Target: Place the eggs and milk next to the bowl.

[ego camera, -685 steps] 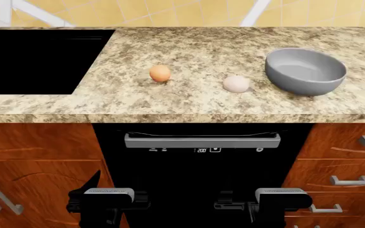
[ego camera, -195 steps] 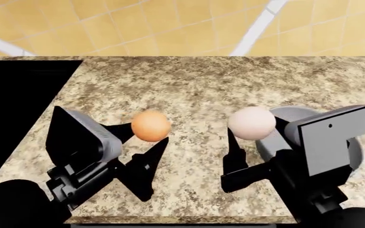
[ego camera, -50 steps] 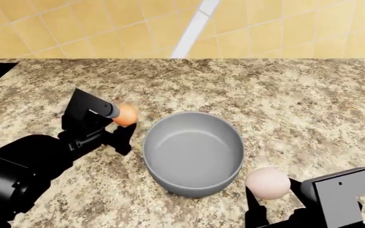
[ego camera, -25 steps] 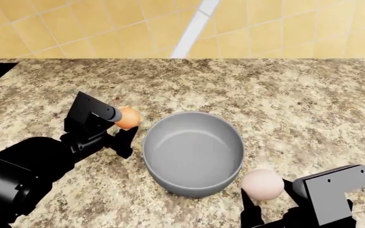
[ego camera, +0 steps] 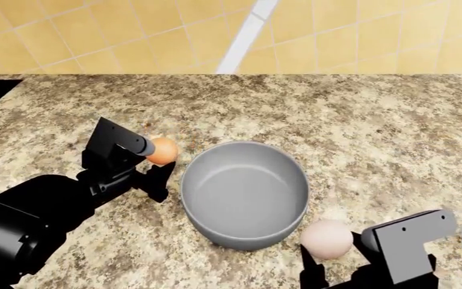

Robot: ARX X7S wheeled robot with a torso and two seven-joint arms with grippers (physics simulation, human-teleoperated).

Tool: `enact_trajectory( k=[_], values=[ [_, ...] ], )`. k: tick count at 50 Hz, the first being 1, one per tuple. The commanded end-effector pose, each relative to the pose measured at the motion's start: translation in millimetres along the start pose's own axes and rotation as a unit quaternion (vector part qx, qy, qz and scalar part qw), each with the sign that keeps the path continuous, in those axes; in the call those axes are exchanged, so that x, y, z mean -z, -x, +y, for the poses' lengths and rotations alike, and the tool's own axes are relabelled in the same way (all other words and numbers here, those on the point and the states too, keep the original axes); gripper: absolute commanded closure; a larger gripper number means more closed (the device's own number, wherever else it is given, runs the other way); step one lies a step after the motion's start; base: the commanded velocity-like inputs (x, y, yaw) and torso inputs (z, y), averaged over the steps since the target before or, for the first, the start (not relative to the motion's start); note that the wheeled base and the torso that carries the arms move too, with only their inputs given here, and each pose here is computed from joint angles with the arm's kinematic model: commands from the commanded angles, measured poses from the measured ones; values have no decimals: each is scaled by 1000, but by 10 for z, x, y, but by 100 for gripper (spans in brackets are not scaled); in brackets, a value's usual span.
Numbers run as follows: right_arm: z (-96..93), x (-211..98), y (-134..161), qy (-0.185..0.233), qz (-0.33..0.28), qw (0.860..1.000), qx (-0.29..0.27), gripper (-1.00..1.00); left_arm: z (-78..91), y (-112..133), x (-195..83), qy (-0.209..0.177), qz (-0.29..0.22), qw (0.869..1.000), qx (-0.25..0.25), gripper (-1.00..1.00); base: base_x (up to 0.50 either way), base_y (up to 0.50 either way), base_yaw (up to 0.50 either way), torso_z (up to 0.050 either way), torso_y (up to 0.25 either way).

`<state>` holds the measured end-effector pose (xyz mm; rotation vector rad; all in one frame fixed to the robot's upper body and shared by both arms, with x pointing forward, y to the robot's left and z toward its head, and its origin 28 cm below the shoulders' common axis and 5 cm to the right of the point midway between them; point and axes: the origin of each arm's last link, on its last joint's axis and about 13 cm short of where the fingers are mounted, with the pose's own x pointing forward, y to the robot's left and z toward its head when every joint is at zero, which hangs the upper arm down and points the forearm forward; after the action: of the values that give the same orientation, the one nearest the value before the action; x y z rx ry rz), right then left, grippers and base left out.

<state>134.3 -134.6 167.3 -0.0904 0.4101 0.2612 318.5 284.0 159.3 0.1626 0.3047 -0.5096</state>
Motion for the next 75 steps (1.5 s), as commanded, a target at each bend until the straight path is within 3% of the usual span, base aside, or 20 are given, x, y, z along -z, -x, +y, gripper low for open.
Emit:
enact_trajectory(
  k=[1, 12, 13, 28, 57, 75],
  values=[
    [-12, 14, -38, 7, 3, 1000, -4, 100, -6, 6, -2, 5, -2, 1000, -1, 100, 0, 0, 0, 0, 0],
    [-13, 16, -56, 7, 8, 1000, -7, 100, -9, 7, 5, 4, -2, 1000, -1, 100, 0, 0, 0, 0, 0],
    [-12, 16, -55, 8, 9, 1000, -8, -100, -8, 6, 4, 3, -2, 1000, -1, 100, 0, 0, 0, 0, 0],
    [-8, 10, -42, 11, 13, 1000, -8, -100, -13, 4, 12, 2, -2, 1000, -1, 100, 0, 0, 0, 0, 0],
    [28, -166, 119, 42, -69, 997, 14, -100, -49, 93, 102, -9, 4, 1000, 11, 100, 0, 0, 0, 0, 0],
    [32, -187, 136, 46, -81, 996, 14, -100, -66, 108, 192, -17, 13, 1000, 4, 100, 0, 0, 0, 0, 0]
  ],
)
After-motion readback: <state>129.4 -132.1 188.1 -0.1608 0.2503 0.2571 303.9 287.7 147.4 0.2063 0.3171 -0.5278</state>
